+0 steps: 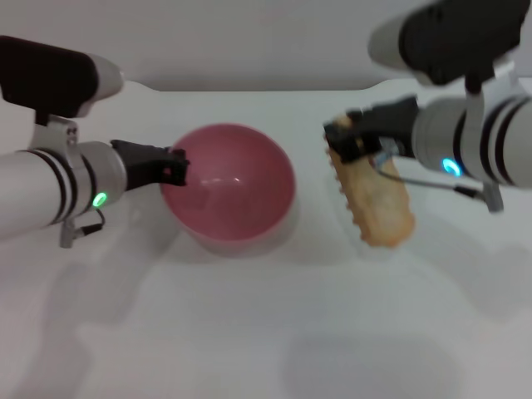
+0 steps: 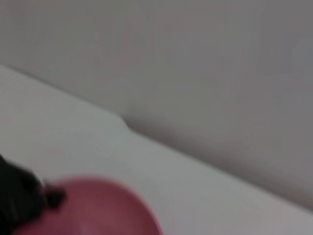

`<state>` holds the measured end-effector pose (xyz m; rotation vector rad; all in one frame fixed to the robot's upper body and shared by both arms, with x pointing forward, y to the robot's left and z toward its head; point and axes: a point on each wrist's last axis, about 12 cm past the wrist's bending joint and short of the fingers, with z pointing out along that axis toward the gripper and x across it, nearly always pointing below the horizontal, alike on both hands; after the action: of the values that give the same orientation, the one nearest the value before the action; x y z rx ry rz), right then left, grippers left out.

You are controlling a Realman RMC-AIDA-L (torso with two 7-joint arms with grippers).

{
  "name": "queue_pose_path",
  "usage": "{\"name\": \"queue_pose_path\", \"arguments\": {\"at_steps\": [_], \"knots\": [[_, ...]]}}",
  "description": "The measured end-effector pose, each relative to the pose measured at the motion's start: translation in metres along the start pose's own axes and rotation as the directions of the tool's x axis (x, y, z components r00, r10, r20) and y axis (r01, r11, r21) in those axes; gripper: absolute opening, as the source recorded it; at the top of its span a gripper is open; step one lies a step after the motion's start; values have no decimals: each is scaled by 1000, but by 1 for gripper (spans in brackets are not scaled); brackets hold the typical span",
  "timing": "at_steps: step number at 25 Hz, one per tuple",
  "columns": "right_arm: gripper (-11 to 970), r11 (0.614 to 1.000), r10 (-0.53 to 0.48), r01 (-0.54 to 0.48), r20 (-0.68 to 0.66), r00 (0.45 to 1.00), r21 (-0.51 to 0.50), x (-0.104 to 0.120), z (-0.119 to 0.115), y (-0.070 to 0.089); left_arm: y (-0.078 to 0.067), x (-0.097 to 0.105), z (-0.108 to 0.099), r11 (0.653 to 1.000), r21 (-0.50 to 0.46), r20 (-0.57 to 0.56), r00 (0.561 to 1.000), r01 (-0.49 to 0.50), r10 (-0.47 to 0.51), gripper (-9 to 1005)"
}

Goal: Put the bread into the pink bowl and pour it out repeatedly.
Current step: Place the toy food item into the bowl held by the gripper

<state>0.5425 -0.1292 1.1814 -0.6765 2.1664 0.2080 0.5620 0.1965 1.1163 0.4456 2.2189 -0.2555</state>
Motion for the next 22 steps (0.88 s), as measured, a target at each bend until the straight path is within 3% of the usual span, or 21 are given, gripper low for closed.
{"name": "queue_pose_path", "arguments": {"at_steps": [3, 9, 22], "knots": [[276, 999, -34, 34, 60, 998, 2, -19, -9, 4, -13, 0, 3, 999, 33, -3, 1000, -26, 26, 52], [243, 997, -74, 73, 148, 986, 15, -47, -20, 7, -24, -4, 5, 997, 74, 3, 1000, -25, 25, 52], [174, 994, -90, 99, 167, 982, -45, -43, 15, 20, -42, -16, 6, 989, 145, 41, 999, -22, 16, 54]]}}
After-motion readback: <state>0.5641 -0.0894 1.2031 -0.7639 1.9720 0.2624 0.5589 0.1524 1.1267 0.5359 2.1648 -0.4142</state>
